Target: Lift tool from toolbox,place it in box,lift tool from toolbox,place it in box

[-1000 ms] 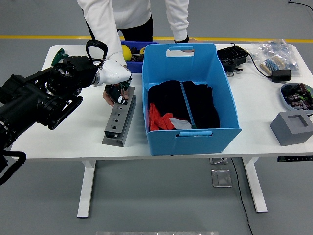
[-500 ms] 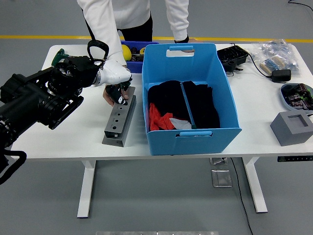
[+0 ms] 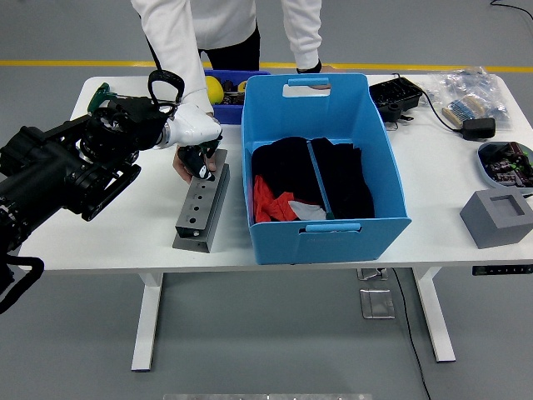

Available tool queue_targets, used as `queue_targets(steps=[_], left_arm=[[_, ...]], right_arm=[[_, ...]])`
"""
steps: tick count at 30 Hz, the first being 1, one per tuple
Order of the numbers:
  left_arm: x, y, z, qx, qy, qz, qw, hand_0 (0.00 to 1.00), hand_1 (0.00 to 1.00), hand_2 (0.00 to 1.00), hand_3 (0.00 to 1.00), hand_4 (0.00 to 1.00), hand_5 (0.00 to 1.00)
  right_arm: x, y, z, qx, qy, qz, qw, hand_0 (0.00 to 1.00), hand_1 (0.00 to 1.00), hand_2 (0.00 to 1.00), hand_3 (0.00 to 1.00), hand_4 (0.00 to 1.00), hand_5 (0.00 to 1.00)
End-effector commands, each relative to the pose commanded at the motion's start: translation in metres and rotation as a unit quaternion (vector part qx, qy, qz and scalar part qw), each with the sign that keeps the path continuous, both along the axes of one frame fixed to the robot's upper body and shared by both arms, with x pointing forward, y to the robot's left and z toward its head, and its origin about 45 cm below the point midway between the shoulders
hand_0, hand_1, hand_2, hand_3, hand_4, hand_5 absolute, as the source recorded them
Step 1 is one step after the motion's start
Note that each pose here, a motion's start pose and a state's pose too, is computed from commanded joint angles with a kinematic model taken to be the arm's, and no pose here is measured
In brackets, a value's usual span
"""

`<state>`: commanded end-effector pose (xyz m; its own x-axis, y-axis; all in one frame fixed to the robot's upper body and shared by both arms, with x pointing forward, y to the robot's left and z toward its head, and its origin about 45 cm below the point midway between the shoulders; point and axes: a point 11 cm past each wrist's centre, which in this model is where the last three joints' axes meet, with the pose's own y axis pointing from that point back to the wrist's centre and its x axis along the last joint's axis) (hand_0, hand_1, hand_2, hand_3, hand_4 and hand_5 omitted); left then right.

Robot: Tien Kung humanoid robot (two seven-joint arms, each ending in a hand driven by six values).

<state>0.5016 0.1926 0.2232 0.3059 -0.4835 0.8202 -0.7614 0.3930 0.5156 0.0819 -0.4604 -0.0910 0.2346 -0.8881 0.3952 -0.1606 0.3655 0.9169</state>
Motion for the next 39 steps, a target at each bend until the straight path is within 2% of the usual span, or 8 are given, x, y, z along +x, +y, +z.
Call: queue_targets(steps=[16, 20, 21, 27, 28, 32, 33, 39], left_arm=[[0.0005, 0.0028, -0.0017, -0.014, 0.027, 0.03, 0.999, 0.705, 0.445, 0.345, 0.415, 0.879, 0.605], [0.001, 0.0021, -0.0009, -0.013, 0.027, 0.03, 0.999, 0.705, 0.445, 0.345, 0.415, 0.879, 0.605], [0.0011, 0.0019, -0.0007, -0.013, 0.027, 0.03, 0.999, 0.692, 0.441, 0.333, 0.348, 0.875, 0.604], [0.001, -0.0004, -0.0005, -0.014, 0.026, 0.025, 0.999, 0.692, 0.441, 0.333, 0.348, 0.875, 0.604], [0.0008, -0.0008, -0.0006, -0.015, 0.025, 0.024, 0.999, 0.64, 0.36, 0.284, 0.277, 0.872, 0.602], [0.0008, -0.0015, 0.0, -0.018, 0.024, 0.022, 0.999, 0.64, 0.36, 0.284, 0.277, 0.872, 0.602], [0.0007, -0.0016, 0.0001, -0.02, 0.024, 0.021, 0.999, 0.568, 0.308, 0.242, 0.238, 0.868, 0.601], [0.001, -0.0024, 0.002, -0.023, 0.021, 0.018, 0.999, 0.568, 0.308, 0.242, 0.238, 0.868, 0.601]], right_arm=[[-0.005, -0.0001, -0.0009, 0.0, 0.005, 0.0, 1.0, 0.695, 0.686, 0.775, 0.642, 0.889, 0.724], [-0.0056, -0.0001, -0.001, 0.0, 0.005, 0.0, 1.0, 0.695, 0.686, 0.775, 0.642, 0.889, 0.724], [-0.0057, -0.0001, -0.001, 0.0, 0.006, 0.0, 1.0, 0.694, 0.688, 0.774, 0.642, 0.889, 0.724], [-0.0064, -0.0001, -0.0012, 0.0, 0.007, 0.001, 1.0, 0.694, 0.688, 0.774, 0.642, 0.889, 0.724], [-0.0066, 0.0, -0.0012, 0.0, 0.007, 0.0, 1.0, 0.694, 0.686, 0.774, 0.641, 0.889, 0.725], [-0.0056, 0.0002, -0.0011, 0.0, 0.006, 0.001, 1.0, 0.694, 0.686, 0.774, 0.641, 0.889, 0.725], [-0.0053, 0.0003, -0.0011, 0.0, 0.006, 0.001, 1.0, 0.693, 0.686, 0.774, 0.642, 0.889, 0.724], [-0.0038, 0.0002, -0.0008, 0.0, 0.005, 0.001, 1.0, 0.693, 0.686, 0.774, 0.642, 0.889, 0.724]])
